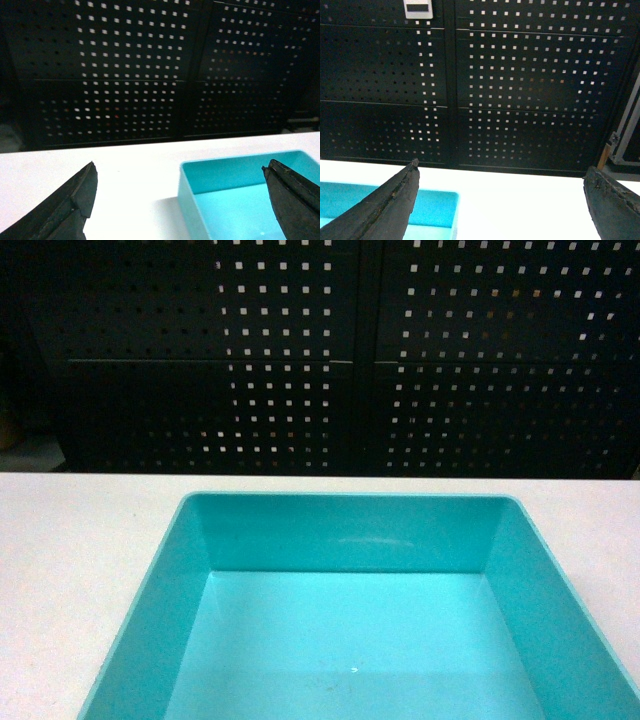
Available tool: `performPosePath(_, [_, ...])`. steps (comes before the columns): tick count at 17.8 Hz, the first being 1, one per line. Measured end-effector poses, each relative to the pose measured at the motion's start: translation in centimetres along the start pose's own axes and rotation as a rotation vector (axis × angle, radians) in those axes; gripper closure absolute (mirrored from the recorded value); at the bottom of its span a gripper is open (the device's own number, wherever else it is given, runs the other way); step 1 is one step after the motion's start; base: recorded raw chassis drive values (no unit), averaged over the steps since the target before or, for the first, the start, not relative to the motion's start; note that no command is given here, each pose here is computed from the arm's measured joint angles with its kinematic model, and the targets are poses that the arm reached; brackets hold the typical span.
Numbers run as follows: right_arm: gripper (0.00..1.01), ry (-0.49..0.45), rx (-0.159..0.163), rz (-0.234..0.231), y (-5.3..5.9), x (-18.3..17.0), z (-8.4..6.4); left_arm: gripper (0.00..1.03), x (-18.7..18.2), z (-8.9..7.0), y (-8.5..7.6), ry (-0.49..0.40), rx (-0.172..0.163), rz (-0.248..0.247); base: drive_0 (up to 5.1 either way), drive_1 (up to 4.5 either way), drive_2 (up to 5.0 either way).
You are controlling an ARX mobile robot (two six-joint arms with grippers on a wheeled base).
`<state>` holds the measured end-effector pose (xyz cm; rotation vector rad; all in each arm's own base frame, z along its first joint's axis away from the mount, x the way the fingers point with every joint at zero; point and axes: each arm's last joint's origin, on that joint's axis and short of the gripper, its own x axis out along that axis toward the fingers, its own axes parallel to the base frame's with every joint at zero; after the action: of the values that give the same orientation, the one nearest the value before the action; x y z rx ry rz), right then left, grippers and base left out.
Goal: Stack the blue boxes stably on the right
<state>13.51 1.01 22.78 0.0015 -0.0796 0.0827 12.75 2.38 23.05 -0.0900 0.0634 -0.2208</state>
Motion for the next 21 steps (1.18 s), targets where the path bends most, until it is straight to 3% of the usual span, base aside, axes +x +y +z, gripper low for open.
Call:
performPosePath(3, [0.03, 0.059, 0.004, 0.051, 0.9, 2.5, 0.9, 0.05, 3.1, 2.9, -0.7, 0.12, -0.085, -0.142, 0.0, 0.0, 0.0])
performPosePath(5, [0.03, 0.067, 0.005, 0.087, 1.5, 4.4, 2.0, 0.05, 5.9, 4.1, -1.8, 0.201, -0.093, -0.213, 0.0, 0.0, 0.0])
performPosePath(7, [0.03, 0.112, -0.014, 0.135, 1.9, 7.5, 2.7, 0.05, 9.6, 4.4, -2.7, 0.271, -0.072, -0.252, 0.0, 0.0, 0.0])
performPosePath(9, [0.03, 0.198, -0.025, 0.148, 1.8, 10.8, 1.9, 0.05, 12.6, 4.0, -2.9, 0.342, -0.058, -0.234, 0.0, 0.0, 0.0])
performPosePath(11, [0.03, 0.295, -0.043, 0.174, 2.1, 13.3, 0.5, 0.05, 14.8, 2.5, -3.1, 0.425, -0.04, -0.204, 0.0, 0.0, 0.0])
performPosePath(13, [0.03, 0.401, -0.058, 0.206, 2.5, 15.0, -1.6, 0.05, 15.8, 0.6, -3.8, 0.546, -0.046, -0.224, 0.0, 0.0, 0.0])
performPosePath(15, [0.03, 0.507, -0.064, 0.23, 2.9, 15.5, -3.8, 0.05, 16.6, -0.9, -3.8, 0.602, -0.022, -0.196, 0.0, 0.0, 0.0])
performPosePath(17, [0.03, 0.538, -0.07, 0.231, 2.9, 15.7, -4.7, 0.05, 17.1, -2.5, -3.7, 0.655, -0.011, -0.166, 0.0, 0.0, 0.0])
performPosePath(19, [0.03, 0.573, -0.091, 0.23, 3.3, 15.6, -6.5, 0.05, 17.1, -5.1, -3.6, 0.723, -0.004, -0.142, 0.0, 0.0, 0.0])
performPosePath(21, [0.03, 0.596, -0.096, 0.233, 3.4, 15.4, -7.4, 0.05, 17.2, -5.8, -3.6, 0.739, -0.003, -0.14, 0.0, 0.0, 0.0])
